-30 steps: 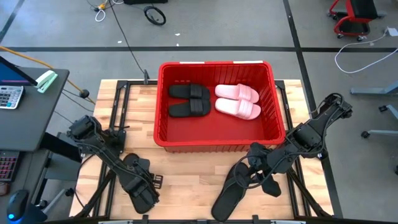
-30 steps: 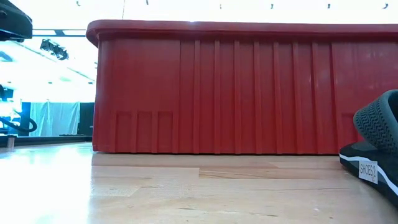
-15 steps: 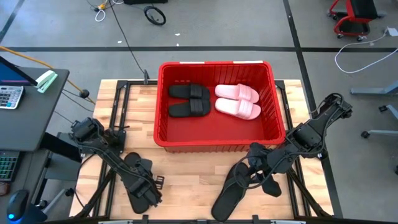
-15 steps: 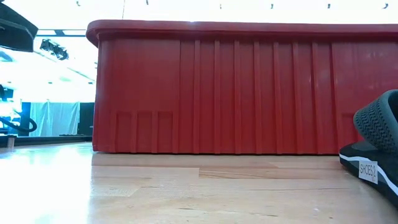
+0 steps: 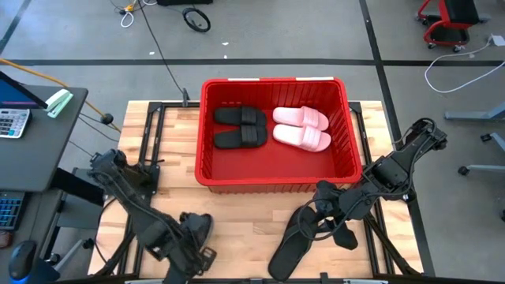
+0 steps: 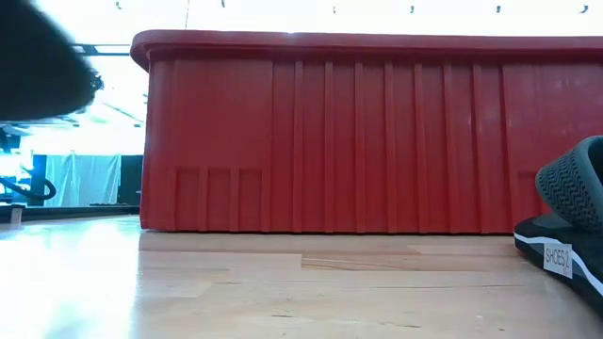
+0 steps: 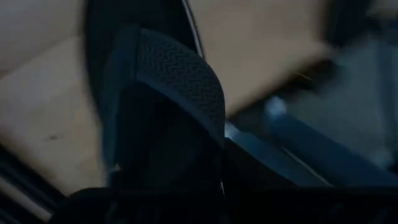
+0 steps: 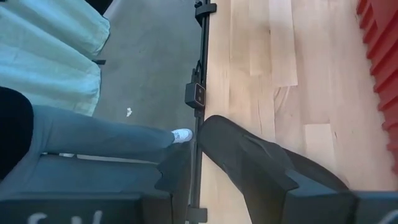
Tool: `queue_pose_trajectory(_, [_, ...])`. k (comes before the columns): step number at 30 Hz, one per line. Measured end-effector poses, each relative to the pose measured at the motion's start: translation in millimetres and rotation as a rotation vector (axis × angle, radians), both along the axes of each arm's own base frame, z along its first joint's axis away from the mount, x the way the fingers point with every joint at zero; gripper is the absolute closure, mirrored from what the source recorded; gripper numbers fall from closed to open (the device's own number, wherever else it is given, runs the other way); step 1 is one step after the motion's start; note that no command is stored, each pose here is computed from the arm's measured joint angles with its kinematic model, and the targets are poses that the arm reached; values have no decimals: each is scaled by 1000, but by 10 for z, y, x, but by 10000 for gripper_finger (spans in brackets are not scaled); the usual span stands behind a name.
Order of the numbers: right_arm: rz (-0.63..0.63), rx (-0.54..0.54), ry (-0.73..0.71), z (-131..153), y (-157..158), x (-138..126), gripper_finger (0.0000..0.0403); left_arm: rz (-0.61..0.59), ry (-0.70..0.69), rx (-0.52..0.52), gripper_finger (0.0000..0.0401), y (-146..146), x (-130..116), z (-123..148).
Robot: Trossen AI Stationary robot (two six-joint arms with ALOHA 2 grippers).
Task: Pick and place slides into bin
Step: Put the left black slipper into the red bin
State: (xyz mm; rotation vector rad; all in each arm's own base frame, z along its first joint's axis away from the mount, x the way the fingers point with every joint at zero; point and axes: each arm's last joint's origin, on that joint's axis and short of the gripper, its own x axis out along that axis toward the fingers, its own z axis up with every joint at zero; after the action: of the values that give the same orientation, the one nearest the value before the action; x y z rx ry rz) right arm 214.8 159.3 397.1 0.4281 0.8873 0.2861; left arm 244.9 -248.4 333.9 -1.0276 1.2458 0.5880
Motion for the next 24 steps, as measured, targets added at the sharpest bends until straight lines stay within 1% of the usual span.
queue_pose_trajectory(2, [8,-7,-5,0,0,0,270,-62,-84,-53,398,-16,8,267])
queue_pose_trajectory(4, [18,-15,-11,0,0,0,270,-98,-164,-90,398,-7,4,504])
queue_pose_trajectory(6, [22,-20,-14,0,0,0,270,-133,-254,-98,398,31,13,703])
queue_pose_trajectory(9, [26,-23,-16,0,0,0,270,-182,-374,-66,399,144,56,934])
queue_pose_trajectory(11, [26,-23,-16,0,0,0,270,-216,-453,-18,399,245,115,1050])
queue_pose_trajectory(17, [12,-34,-24,0,-5,3,270,-320,-675,204,399,677,331,1391])
queue_pose_trajectory(20, [10,-35,-24,0,-5,4,270,-377,-700,326,399,941,391,1502])
queue_pose_trajectory(22, [10,-35,-24,0,-5,4,270,-400,-691,396,399,1122,453,1509])
queue_pose_trajectory(24, [10,-35,-25,1,-5,4,270,-443,-645,461,399,1283,491,1483])
